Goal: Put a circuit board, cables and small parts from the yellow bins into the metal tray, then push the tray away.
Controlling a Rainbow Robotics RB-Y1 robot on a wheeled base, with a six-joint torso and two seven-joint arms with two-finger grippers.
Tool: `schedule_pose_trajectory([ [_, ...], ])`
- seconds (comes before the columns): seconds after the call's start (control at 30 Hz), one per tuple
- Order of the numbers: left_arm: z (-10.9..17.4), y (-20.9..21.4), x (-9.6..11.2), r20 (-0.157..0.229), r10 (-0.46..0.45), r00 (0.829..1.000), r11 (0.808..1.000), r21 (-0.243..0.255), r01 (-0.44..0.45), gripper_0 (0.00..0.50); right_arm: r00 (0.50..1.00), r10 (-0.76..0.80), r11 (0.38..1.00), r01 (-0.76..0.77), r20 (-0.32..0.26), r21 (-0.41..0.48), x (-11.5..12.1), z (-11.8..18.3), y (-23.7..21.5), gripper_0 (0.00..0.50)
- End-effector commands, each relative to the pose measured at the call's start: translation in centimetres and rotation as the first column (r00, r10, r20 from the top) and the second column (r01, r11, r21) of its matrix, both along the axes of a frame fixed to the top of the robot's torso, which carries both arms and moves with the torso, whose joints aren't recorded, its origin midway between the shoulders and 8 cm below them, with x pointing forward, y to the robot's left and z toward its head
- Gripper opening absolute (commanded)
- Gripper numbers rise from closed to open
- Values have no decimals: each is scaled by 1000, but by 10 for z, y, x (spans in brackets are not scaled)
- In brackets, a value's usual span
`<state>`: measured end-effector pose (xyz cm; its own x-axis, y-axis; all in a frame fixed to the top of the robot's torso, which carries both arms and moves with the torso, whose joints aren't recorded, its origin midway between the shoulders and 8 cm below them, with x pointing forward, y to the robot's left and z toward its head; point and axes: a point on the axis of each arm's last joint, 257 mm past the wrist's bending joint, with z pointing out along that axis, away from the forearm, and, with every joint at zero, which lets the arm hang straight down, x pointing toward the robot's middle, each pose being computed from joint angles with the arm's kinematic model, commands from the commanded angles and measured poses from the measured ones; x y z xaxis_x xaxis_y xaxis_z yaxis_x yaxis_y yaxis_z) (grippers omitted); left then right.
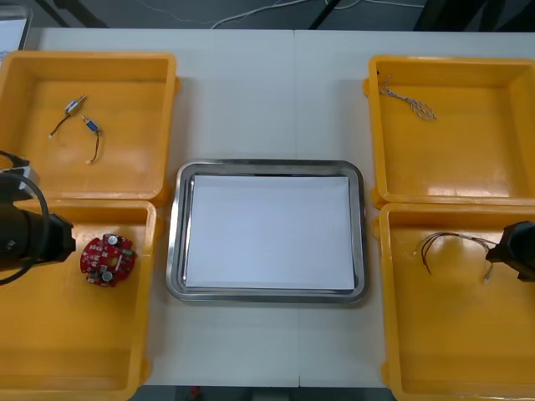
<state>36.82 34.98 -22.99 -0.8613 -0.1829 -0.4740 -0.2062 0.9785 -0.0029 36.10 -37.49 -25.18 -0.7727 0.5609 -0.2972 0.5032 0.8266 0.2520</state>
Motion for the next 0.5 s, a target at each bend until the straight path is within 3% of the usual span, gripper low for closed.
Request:
schedule_pose_trajectory([
  [0.03,-22,-21,-11,6,32,999,999,-25,-32,500,997,-71,997,71,14,8,-2,-5,-10,500],
  [0.27,-31,-39,-11,5,10,1000,999,-40,-10,500,996,-87,996,87,19,-21,0,-19,-17,500],
  [0.5,-40,-58,-8,34,-1,999,997,-78,4,500,995,-101,995,101,25,4,6,-39,-18,500],
])
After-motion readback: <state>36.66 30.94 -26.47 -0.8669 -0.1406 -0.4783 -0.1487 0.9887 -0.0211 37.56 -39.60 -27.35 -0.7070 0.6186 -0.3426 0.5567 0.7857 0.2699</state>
